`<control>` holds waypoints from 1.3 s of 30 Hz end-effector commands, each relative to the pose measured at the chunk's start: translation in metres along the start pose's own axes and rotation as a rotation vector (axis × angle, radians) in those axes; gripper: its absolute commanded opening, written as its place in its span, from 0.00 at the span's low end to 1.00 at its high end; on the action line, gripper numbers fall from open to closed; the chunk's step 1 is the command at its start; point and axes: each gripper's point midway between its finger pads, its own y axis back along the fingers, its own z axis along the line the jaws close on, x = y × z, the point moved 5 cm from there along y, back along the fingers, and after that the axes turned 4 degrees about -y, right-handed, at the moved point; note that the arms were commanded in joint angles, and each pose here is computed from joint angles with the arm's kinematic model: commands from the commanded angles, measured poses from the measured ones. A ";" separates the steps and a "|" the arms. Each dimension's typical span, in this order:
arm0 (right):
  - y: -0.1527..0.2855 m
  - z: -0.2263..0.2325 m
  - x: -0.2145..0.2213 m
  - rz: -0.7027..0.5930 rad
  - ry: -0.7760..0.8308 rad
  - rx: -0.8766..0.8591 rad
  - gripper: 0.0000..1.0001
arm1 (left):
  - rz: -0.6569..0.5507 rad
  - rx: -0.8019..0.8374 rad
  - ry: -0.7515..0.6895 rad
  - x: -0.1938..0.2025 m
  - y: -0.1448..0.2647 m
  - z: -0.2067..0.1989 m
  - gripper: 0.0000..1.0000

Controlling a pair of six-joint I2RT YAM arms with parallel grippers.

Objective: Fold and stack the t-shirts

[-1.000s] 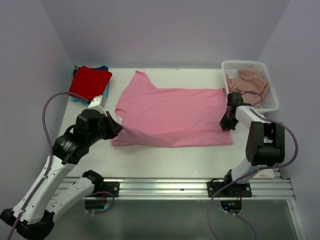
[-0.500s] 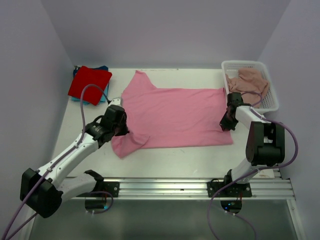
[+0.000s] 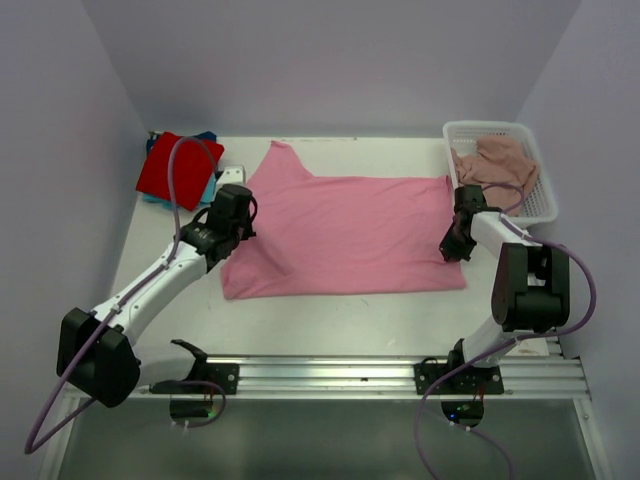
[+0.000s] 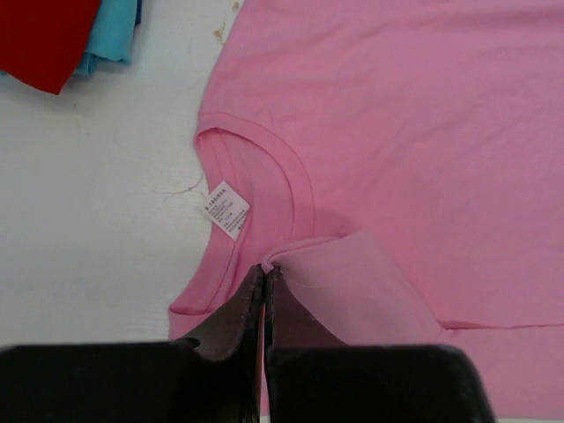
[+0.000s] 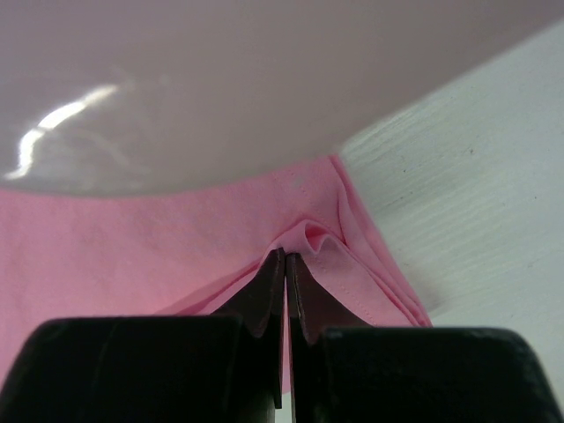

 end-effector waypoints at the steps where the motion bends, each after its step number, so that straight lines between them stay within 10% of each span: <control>1: 0.001 0.000 -0.003 -0.029 0.005 0.006 0.00 | -0.141 -0.023 -0.005 -0.040 0.001 0.001 0.00; 39: 0.000 -0.001 -0.002 -0.026 0.005 0.004 0.00 | 0.177 -0.129 -0.001 0.048 -0.057 0.027 0.01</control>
